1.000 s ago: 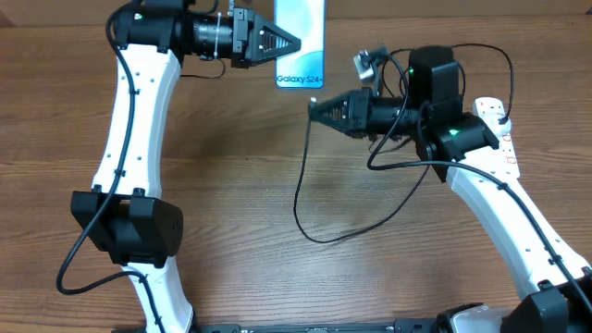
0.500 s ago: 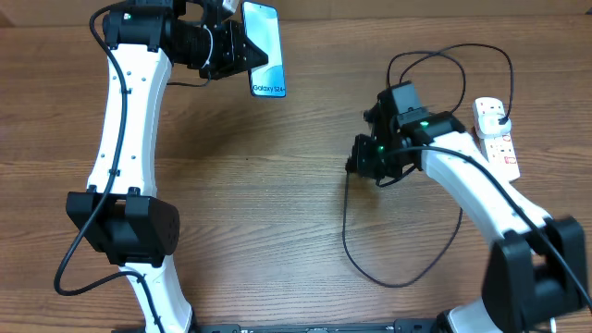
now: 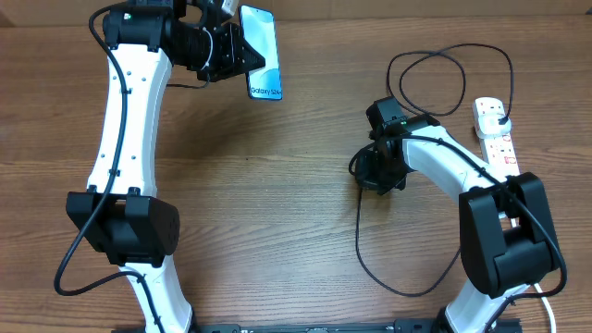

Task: Plug charger to phone and switch on socket

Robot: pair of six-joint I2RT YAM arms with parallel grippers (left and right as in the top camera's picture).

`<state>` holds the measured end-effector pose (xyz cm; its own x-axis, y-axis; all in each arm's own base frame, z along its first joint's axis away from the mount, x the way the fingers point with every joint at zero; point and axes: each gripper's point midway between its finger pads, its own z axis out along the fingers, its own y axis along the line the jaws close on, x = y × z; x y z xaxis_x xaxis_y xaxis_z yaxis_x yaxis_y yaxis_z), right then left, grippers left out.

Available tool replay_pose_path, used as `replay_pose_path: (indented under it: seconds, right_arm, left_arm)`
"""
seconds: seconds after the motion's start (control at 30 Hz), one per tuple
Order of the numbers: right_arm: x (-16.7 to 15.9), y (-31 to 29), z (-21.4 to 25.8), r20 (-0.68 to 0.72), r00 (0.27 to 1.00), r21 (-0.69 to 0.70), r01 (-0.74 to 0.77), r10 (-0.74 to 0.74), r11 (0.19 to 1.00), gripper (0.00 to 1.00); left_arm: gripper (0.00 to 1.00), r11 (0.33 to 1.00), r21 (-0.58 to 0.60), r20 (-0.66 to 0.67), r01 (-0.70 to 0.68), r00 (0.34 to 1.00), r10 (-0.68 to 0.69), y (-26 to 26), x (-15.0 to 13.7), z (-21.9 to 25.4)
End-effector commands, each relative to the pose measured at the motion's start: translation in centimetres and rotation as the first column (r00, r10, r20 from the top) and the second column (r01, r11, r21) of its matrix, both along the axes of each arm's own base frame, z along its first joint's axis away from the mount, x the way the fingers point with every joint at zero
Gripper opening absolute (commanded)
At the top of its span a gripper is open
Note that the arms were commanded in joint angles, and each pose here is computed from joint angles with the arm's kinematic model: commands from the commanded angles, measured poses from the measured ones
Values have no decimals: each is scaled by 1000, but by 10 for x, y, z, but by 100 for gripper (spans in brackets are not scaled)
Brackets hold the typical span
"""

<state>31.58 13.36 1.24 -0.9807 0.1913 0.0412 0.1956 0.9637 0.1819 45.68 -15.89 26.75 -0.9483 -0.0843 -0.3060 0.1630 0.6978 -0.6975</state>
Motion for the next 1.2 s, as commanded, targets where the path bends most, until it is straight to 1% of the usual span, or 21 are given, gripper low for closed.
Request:
replay_pose_path:
  seconds: [0.0, 0.07, 0.1, 0.47, 0.53, 0.7, 0.83, 0.93, 1.03, 1.1, 1.13, 1.17]
  right_arm:
    - [2, -8, -8, 2, 1000, -61, 9, -9, 998, 33]
    - [1, -8, -12, -8, 1000, -64, 8, -9, 998, 39]
    - [1, -8, -14, -12, 1000, -65, 8, -9, 998, 41]
    - [4, -3, -19, -10, 1000, -40, 7, -8, 999, 41]
    - [3, -2, -22, -18, 1000, -42, 14, -15, 999, 38]
    - [-3, 15, -34, -46, 999, -12, -17, 17, 1000, 38]
    - [-6, 23, -47, -58, 998, -18, -29, 28, 999, 38]
    - [-10, 23, -61, -90, 996, -34, -14, 11, 999, 30]
    - [-8, 22, -63, -89, 996, -34, -1, -2, 999, 27]
    - [-6, 21, -62, -83, 997, -36, 1, -4, 999, 21]
    - [-6, 21, -62, -81, 997, -40, 1, -4, 999, 15]
    - [-6, 21, -62, -82, 997, -40, 1, -4, 999, 13]
  left_arm:
    - [4, 1000, -5, 48, 28, 998, -28, -4, 0, 9]
    - [4, 1000, -5, 48, 28, 998, -28, -4, 0, 9]
    - [4, 1000, -5, 48, 28, 998, -28, -4, 0, 9]
    - [4, 1000, -5, 47, 29, 998, -29, -4, 0, 9]
    - [4, 1000, -6, 48, 29, 998, -29, -4, 0, 9]
    - [4, 1000, -6, 48, 29, 998, -29, -4, 0, 9]
    - [4, 1000, -6, 47, 29, 998, -29, -4, 0, 9]
    - [4, 1000, -6, 44, 29, 999, -29, -4, -1, 9]
    - [4, 1000, -5, 40, 29, 999, -29, -4, -2, 9]
    - [4, 1000, -6, 40, 29, 999, -29, -4, -2, 9]
    - [4, 1000, -5, 40, 29, 999, -29, -4, -2, 8]
    - [4, 1000, -5, 40, 29, 999, -29, -4, -2, 8]
